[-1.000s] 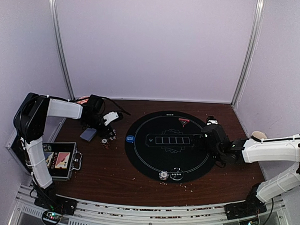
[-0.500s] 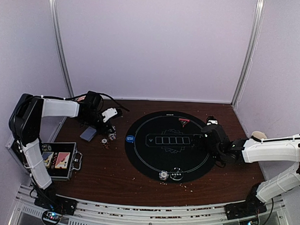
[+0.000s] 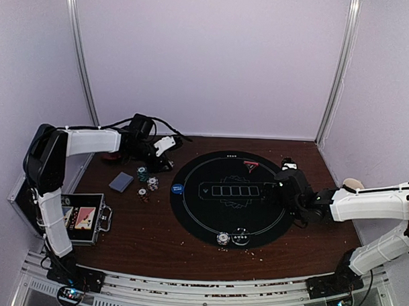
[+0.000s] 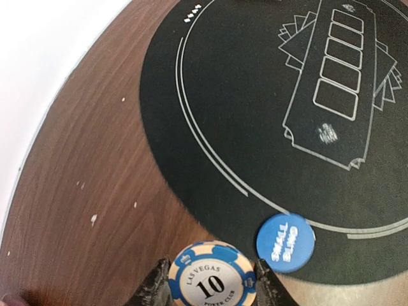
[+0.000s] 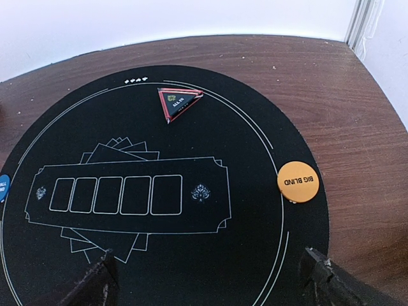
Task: Distribute texas hold em gaming equipment
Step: Pick up the pile of poker chips from the pile of poker chips, then place the poker chips pile at the big blind area.
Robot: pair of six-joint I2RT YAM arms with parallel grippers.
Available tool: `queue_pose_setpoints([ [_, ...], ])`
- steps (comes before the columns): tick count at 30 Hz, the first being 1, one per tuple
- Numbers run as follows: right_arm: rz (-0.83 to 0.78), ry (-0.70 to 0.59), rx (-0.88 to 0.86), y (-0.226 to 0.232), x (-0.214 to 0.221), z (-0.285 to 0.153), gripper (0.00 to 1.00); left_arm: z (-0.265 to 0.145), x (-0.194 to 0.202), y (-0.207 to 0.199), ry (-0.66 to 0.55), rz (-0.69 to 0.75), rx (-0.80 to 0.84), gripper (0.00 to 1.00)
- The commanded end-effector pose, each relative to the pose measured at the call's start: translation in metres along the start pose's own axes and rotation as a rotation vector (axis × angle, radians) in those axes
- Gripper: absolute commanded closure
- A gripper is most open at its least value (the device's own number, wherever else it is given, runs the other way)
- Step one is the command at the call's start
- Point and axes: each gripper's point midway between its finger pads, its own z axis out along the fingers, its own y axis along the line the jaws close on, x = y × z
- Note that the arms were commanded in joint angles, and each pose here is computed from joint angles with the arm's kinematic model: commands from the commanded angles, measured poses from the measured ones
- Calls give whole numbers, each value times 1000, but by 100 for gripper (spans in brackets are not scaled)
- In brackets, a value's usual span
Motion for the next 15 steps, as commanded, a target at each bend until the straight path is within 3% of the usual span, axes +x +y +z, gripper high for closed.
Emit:
queue_pose_setpoints([
  [1,-2,-18,1,2,-5,-1,0,23,-11,6,10,-36,-3,69],
  [15,10,-27,-12,2,-9,-5,0,64,-16,-21,74,-32,24,69],
])
